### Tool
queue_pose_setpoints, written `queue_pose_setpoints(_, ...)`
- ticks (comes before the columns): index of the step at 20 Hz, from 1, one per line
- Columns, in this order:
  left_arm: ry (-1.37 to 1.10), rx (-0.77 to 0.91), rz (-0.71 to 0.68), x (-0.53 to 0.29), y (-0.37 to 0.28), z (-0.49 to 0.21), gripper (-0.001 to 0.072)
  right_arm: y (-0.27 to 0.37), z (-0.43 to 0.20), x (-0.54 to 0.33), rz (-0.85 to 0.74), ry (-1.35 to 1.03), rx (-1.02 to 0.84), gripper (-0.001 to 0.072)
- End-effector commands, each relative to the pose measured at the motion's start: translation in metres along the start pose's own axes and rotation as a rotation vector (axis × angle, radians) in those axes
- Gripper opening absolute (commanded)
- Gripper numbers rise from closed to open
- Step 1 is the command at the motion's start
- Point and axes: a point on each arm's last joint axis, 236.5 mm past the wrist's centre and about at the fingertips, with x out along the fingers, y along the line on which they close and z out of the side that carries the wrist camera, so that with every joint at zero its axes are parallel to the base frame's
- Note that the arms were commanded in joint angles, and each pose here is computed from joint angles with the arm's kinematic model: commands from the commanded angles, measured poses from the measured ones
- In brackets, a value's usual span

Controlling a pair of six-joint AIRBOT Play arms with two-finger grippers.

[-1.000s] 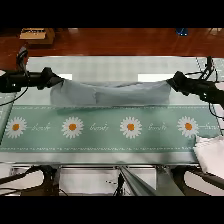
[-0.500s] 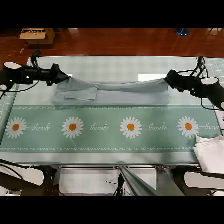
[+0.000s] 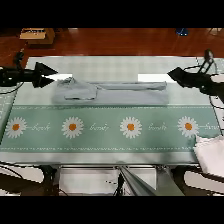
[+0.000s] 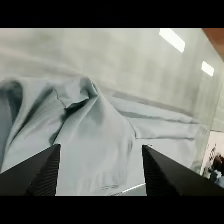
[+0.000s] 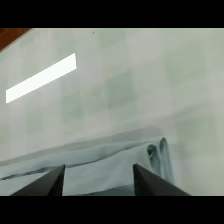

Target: Fold the shirts.

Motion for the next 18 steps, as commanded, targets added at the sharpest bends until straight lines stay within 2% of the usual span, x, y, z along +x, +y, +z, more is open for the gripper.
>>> queue_pose_setpoints(1,-0.049,0.016,-0.015,-0.041,-0.01,0.008,0.0603,-0.044,0.016,-0.052,-0.174,0.0,-0.116,0.0493)
queue_pose_setpoints(3,-0.049,0.028,-0.02,-0.048,-0.016,0.006,0.0602,-0.092,-0.006,-0.068,-0.299,0.114,-0.072,0.0497)
queue_pose_setpoints(4,-0.039,0.035,-0.024,-0.047,-0.018,0.004,0.0601,-0.102,-0.019,-0.066,-0.291,0.164,-0.017,0.0555)
queue_pose_setpoints(6,-0.017,0.039,-0.027,-0.045,-0.02,-0.002,0.06,-0.102,-0.041,-0.05,-0.193,0.235,0.139,0.0593)
queue_pose_setpoints(9,-0.006,0.045,-0.03,-0.042,-0.023,-0.005,0.06,-0.089,-0.073,-0.018,-0.046,0.343,0.307,0.0594)
queue_pose_setpoints(12,0.0,0.047,-0.032,-0.041,-0.024,-0.006,0.0598,-0.061,-0.081,0.012,0.109,0.357,0.387,0.0593)
queue_pose_setpoints(18,0.014,0.054,-0.036,-0.036,-0.028,-0.01,0.0597,-0.03,-0.092,0.063,0.156,0.323,0.457,0.0593)
